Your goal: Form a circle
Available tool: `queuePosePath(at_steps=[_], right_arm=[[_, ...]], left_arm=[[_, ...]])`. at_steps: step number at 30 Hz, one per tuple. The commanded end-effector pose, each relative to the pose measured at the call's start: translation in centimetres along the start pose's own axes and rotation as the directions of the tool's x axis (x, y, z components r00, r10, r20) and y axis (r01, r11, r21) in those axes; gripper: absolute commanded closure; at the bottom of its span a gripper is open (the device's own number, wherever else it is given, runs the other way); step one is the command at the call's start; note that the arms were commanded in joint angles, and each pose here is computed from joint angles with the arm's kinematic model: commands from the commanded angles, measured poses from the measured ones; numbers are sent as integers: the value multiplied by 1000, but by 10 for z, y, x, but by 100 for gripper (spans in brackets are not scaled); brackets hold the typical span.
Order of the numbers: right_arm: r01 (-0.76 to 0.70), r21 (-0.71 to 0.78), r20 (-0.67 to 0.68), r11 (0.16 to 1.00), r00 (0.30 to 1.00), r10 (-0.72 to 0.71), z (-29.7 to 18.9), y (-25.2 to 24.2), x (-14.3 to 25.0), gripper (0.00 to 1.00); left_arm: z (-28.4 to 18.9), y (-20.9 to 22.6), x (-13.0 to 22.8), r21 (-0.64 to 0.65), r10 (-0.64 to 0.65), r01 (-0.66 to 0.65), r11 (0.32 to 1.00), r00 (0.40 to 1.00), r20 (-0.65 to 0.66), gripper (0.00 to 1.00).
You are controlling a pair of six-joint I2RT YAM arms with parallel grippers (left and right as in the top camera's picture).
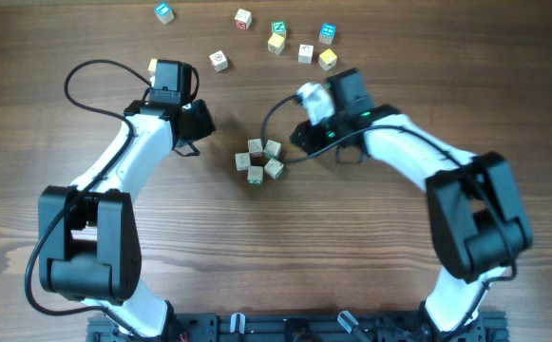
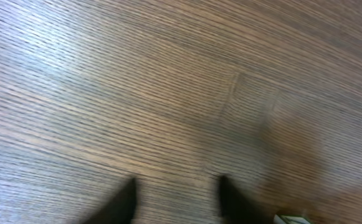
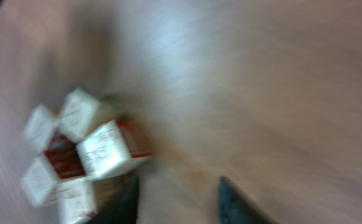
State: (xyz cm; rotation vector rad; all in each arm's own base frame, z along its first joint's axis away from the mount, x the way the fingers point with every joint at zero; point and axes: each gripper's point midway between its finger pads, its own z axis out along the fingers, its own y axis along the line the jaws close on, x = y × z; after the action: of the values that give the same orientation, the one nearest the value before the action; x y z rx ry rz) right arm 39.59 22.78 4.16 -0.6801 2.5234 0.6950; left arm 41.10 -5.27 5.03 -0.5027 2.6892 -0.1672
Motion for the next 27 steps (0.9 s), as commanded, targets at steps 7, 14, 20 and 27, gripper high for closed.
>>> queuePosePath(at_steps=[7,14,20,27], right_arm=[[-145,188,101,971,987,128,-44,-82,-10,0],[-146,191,101,971,987,129,-44,-82,-10,0],[-146,191,101,971,987,128,-44,-82,-10,0],[-146,191,101,971,987,128,-44,-82,-10,0]], left_arm=[[4,12,5,-63,10,-12,998,1000,-17,0],[4,12,5,-63,10,-12,998,1000,-17,0],[4,12,5,-63,10,-11,998,1000,-17,0],[-97,-8,-43,17,7,-12,1000,963,270,0]])
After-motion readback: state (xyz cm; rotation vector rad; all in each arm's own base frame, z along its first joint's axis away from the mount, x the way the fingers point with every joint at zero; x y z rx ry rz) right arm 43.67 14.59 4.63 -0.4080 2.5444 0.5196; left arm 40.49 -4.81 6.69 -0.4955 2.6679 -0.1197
